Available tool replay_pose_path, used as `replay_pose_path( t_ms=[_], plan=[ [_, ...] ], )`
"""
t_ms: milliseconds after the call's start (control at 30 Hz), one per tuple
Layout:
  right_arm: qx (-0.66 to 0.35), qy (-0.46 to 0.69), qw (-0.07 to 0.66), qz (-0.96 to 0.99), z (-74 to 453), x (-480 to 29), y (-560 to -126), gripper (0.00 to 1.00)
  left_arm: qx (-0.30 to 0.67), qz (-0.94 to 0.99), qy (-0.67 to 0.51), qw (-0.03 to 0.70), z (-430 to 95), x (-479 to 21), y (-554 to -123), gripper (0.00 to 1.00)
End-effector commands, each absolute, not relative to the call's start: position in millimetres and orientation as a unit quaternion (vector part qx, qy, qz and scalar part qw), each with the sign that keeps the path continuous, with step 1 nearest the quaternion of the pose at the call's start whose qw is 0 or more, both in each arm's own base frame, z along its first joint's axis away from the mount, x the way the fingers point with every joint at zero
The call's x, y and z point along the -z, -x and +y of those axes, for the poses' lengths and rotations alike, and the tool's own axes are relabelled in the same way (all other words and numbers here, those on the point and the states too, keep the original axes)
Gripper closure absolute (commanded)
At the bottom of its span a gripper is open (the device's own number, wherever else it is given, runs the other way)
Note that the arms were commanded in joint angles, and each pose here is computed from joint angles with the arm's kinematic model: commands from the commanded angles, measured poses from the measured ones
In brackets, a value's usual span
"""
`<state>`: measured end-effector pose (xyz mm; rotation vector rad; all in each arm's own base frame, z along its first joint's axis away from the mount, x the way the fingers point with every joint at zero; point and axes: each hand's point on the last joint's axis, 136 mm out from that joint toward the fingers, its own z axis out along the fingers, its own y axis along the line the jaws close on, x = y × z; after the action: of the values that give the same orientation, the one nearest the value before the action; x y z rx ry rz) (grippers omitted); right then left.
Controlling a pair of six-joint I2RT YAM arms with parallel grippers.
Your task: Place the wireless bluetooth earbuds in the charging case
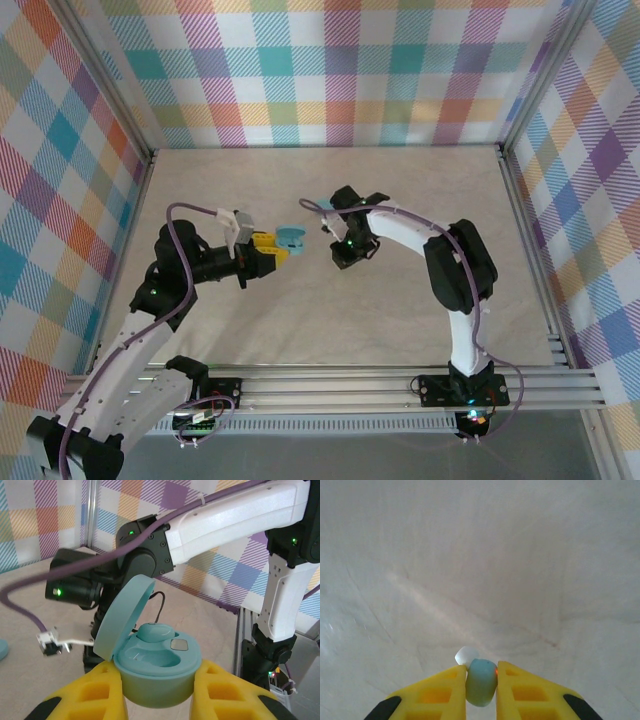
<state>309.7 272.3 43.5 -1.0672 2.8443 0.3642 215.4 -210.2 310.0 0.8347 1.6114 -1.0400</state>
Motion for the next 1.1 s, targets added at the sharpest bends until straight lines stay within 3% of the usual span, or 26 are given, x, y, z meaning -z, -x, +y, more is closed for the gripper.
replay_pose_path(
  t_ms=[0,200,367,433,667,800,1067],
  plan=[
    [-0.093,0.437,-0.013,0.894,255,-23,-286,0.77,0.433,0.654,-0.348,0.514,-210,-317,-217,1.00],
    [-0.047,0.455,0.008,0.889,249,-20,-310,0.73,0.430,0.657,-0.347,0.512,-209,-315,-216,1.00],
    [-0.045,0.420,0.040,0.905,251,-43,-331,0.51,0.426,0.657,-0.350,0.515,-208,-316,-216,1.00],
    [-0.049,0.390,0.049,0.918,249,-57,-336,0.49,0.424,0.658,-0.351,0.514,-208,-317,-215,1.00],
    [-0.125,0.190,0.084,0.970,253,-96,-328,0.49,0.420,0.654,-0.357,0.519,-207,-321,-211,1.00],
    [-0.192,0.039,0.074,0.978,261,-96,-311,0.58,0.422,0.654,-0.357,0.517,-206,-319,-210,1.00],
    [-0.261,-0.013,0.055,0.964,301,-74,-282,0.73,0.428,0.650,-0.361,0.515,-207,-319,-206,1.00]
  ],
)
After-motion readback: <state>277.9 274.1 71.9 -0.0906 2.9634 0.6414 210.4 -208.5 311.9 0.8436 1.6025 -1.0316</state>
